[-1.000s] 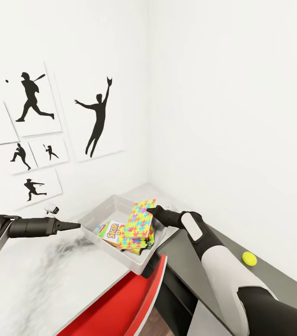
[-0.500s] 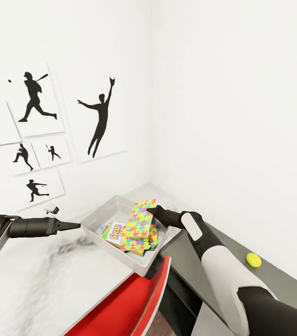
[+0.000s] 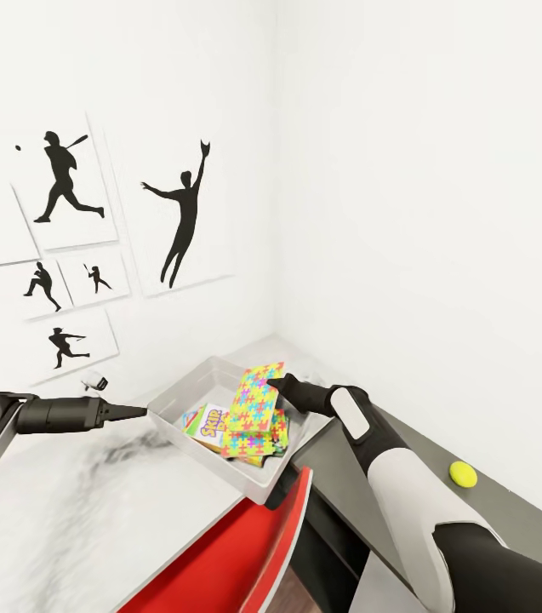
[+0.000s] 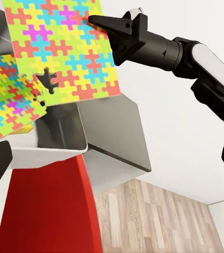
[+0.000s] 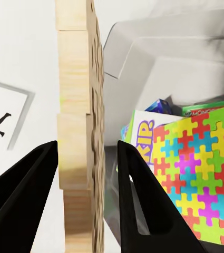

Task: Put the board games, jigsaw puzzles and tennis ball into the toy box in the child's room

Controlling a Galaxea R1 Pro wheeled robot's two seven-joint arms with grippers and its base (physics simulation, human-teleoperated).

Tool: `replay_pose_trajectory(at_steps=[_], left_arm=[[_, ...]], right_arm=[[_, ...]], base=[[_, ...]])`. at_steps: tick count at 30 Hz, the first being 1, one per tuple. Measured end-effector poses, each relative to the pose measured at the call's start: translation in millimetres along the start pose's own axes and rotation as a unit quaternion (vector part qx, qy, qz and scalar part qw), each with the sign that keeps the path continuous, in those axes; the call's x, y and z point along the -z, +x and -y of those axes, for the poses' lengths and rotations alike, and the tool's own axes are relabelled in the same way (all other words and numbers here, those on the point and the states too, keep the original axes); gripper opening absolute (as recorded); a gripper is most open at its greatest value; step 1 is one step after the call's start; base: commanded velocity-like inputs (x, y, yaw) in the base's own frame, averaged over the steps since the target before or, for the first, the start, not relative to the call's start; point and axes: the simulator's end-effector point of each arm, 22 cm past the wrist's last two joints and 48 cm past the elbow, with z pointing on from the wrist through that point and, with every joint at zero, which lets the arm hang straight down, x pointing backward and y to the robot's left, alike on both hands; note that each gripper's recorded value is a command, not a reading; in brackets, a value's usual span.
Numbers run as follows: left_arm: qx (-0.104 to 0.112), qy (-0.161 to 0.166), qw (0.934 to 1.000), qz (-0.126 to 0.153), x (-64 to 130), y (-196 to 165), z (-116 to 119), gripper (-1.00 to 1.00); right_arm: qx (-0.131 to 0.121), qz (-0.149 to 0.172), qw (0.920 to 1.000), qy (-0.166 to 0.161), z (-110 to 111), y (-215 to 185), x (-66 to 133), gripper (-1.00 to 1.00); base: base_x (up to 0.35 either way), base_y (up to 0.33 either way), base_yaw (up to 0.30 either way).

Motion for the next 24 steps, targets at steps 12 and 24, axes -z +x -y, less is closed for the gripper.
replay_pose_trajectory(at_steps=[12,24], left_arm=[[0.0,-0.001,1.0,0.0,0.1,0.0,-0.4,1.0],[0.003,-0.002,1.0,0.001,0.3,0.5,-2.0,1.0]], right_arm=[[0.0,0.0,1.0,0.0,0.1,0.0,0.0,-1.0],[0.0,0.0,1.0,-0.001,-0.3,0.0,0.0,-1.0]], base=[[0.076,0.0,0.18],[0.088,0.0,0.009]])
